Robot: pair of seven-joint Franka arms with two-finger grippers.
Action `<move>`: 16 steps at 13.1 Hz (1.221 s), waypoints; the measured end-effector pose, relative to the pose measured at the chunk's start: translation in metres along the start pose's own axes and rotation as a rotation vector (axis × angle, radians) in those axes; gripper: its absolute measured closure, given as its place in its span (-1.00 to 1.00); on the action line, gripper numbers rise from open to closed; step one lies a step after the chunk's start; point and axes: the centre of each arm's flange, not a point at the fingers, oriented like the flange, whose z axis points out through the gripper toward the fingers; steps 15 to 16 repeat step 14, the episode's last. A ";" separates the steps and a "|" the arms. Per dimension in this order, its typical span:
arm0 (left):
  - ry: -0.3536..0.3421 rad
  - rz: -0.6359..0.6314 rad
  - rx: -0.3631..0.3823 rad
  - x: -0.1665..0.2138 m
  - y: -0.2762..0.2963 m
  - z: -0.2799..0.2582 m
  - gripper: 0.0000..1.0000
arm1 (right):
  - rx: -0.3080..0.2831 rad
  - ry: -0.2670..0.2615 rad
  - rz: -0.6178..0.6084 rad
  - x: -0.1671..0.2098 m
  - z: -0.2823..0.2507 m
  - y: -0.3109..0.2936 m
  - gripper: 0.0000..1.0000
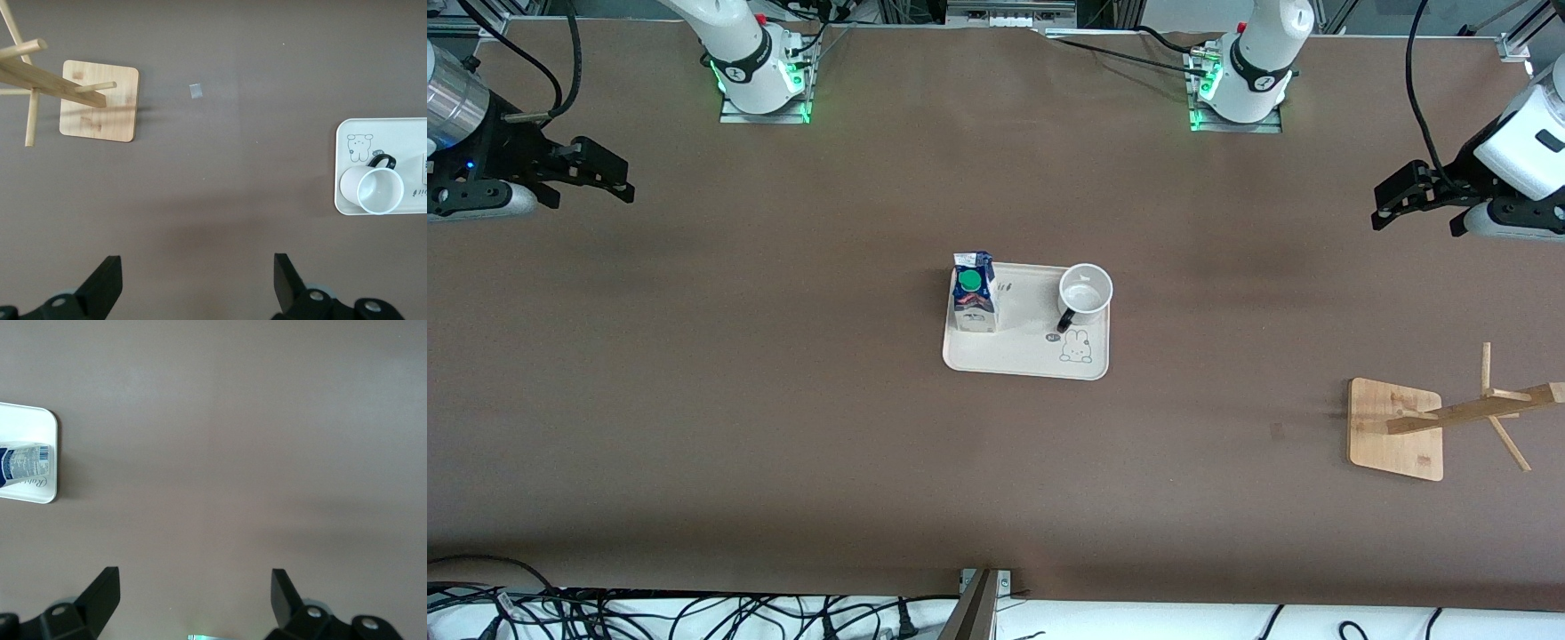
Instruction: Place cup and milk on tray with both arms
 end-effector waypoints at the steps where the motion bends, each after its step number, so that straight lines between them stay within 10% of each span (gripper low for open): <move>1: -0.012 0.006 0.000 -0.001 0.003 0.002 -1.00 | 0.000 0.000 0.000 0.000 0.000 0.000 -1.00; 16: -0.028 0.018 0.000 -0.002 0.010 0.005 -1.00 | 0.000 0.038 0.000 0.004 -0.004 0.000 -1.00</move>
